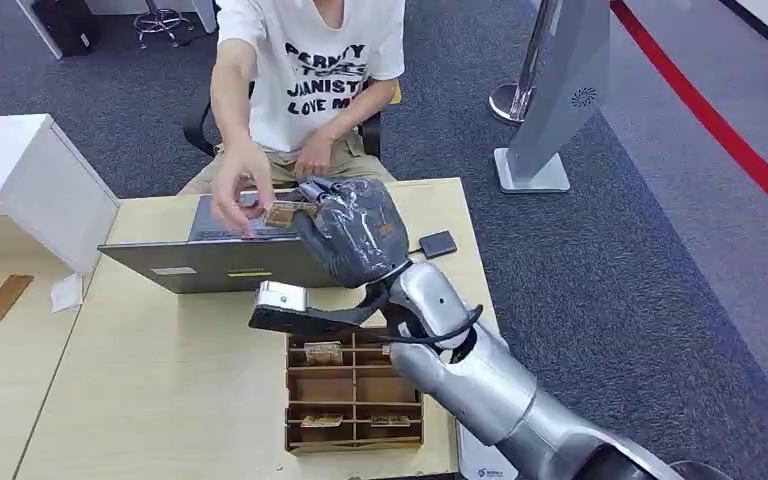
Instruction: Pass the card to the sensor for recognition and then transmit it.
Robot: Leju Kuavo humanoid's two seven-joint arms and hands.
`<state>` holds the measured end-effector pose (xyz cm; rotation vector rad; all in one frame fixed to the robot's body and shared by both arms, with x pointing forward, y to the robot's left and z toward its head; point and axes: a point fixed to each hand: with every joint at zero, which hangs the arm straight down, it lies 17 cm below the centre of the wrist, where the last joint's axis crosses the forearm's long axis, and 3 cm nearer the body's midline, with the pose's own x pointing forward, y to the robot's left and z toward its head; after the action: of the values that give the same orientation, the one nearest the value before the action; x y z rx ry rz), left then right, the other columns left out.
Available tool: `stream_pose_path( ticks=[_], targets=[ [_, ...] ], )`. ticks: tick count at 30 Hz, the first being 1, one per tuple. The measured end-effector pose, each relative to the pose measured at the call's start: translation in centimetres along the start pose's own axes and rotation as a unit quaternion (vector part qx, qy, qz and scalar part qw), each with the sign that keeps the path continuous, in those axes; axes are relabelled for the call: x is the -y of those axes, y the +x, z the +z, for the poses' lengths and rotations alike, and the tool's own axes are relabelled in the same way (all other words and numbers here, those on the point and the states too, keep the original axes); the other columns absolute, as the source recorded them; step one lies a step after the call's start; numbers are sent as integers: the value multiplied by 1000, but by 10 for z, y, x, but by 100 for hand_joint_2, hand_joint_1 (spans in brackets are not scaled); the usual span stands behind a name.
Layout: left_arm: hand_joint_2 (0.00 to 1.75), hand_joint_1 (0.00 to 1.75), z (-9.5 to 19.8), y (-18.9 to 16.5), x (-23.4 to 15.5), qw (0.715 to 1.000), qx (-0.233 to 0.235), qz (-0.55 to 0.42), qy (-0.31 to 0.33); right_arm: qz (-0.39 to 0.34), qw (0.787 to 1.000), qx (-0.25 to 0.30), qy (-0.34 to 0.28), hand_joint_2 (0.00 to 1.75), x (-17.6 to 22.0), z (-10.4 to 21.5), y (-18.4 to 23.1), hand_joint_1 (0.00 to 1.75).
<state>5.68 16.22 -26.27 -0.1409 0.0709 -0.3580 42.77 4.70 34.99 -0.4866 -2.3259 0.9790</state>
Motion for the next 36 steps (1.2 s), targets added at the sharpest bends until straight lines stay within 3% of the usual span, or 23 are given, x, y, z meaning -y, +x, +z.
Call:
stream_pose_path(
  ticks=[6, 12, 20, 29, 36],
  targets=[
    [0, 0, -2, -4, 3, 1000, -4, 17, 5, -105, 992, -23, -66, 175, 34, 12, -5, 175],
    [0, 0, -4, -9, 6, 999, 1, 46, 2, -225, 964, -56, -132, 175, 64, 43, -21, 175],
    [0, 0, -5, -13, 8, 996, 3, 84, -3, -301, 941, -91, -125, 175, 63, 79, -41, 175],
    [0, 0, -6, -13, 9, 989, 4, 146, -11, -394, 902, -147, -100, 175, 39, 178, -58, 175],
    [0, 0, -6, -13, 10, 985, 4, 171, -15, -429, 877, -186, -111, 175, 43, 228, -65, 175]
  ],
)
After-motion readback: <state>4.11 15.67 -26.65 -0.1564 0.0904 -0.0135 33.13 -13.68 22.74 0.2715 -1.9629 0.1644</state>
